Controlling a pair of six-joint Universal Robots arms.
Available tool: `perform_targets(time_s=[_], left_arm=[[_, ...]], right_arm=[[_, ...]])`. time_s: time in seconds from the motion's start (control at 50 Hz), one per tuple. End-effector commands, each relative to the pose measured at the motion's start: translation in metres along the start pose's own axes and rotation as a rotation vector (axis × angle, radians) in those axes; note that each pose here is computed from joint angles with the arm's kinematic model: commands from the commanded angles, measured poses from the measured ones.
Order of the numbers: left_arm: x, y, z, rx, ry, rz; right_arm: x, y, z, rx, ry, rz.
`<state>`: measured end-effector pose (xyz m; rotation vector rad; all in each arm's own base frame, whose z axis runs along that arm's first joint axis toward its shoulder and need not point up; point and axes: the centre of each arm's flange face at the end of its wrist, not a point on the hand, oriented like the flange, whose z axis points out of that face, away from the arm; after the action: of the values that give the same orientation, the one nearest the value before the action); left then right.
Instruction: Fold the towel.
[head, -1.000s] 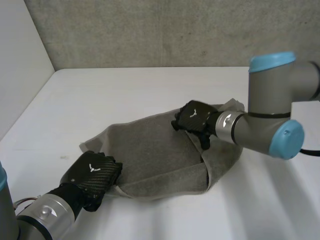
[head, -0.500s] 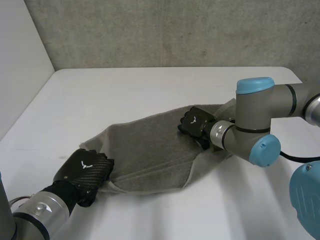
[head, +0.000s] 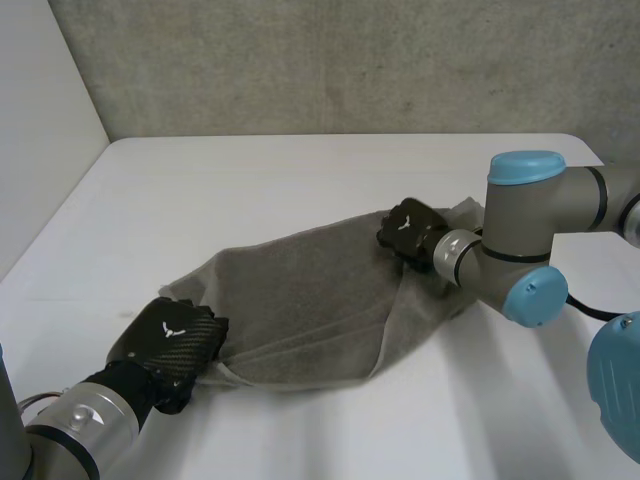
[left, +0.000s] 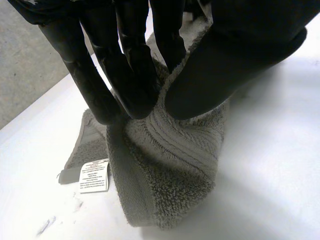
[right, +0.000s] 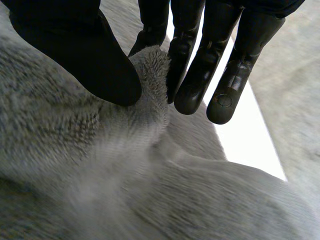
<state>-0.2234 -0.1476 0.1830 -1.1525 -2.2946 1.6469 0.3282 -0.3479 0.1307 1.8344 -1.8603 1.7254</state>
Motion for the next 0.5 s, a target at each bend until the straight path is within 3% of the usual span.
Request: perform_targets(time_s=[0.02, 0.26, 0.36, 0.5], left_arm=[[-0.003, -0.003, 0.001, 0.009, -0.01, 0.0], [-0.029, -0.013, 0.011, 0.043, -0.1, -0.021], [-0.043, -0.015, 0.019, 0.048, -0.145, -0.032], [-0.045, -0.012, 0.033, 0.05, -0.148, -0.032]], right_arm=[[0.049, 0.005, -0.008, -0.042, 0.223, 0.017], [0.105, 0.01, -0.063, -0.099, 0.344, 0.192], [0.093, 0.016, -0.105, -0.264, 0.225, 0.29], [0.076, 0.028, -0.117, -0.31, 0.133, 0.347]])
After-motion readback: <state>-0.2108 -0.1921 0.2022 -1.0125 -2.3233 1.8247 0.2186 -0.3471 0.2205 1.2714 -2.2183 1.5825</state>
